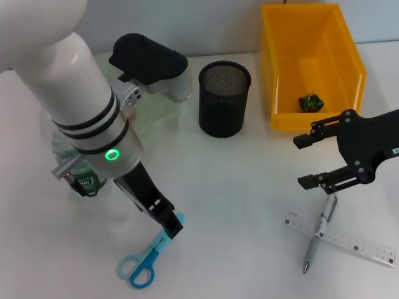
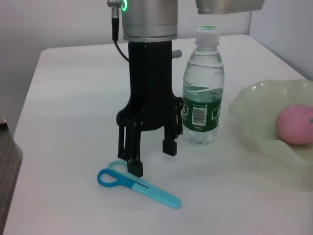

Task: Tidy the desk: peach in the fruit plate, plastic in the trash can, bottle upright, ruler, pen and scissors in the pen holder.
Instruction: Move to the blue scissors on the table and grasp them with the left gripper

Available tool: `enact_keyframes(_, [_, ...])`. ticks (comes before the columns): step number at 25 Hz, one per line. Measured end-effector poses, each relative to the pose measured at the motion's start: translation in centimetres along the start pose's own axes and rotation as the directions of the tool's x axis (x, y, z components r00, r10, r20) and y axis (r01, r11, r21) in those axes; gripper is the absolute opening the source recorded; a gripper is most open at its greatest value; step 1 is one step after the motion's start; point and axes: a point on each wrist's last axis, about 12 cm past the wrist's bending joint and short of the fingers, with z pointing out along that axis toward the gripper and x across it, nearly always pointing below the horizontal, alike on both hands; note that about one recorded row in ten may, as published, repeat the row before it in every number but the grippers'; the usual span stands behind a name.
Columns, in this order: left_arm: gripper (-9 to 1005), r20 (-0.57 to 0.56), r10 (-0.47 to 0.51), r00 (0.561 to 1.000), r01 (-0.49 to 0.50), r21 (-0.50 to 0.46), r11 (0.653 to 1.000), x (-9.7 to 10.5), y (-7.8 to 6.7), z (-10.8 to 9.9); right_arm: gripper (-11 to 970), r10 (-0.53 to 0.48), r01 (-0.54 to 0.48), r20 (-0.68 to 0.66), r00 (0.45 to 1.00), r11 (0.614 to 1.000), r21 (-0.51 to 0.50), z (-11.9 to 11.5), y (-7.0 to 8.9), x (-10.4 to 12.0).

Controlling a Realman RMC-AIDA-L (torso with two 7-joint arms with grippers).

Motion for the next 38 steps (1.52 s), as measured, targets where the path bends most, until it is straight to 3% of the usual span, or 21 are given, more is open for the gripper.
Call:
enact_keyframes(5, [695,-0.002,0.013,1.000,-0.013,0.024,1.000,0.1,-0.5,0.5,733,-0.002,0.002,-0.003,1.000,1.000,-0.004,0.2,0.0,0.0])
enact_keyframes(38, [664,-0.038,-0.016,0.999,0.018,0.044,0.999,1.1,-0.3,3.6,732,-0.031,0.031,-0.004,1.000,0.999,-0.007,0.8,-0.3,-0.6])
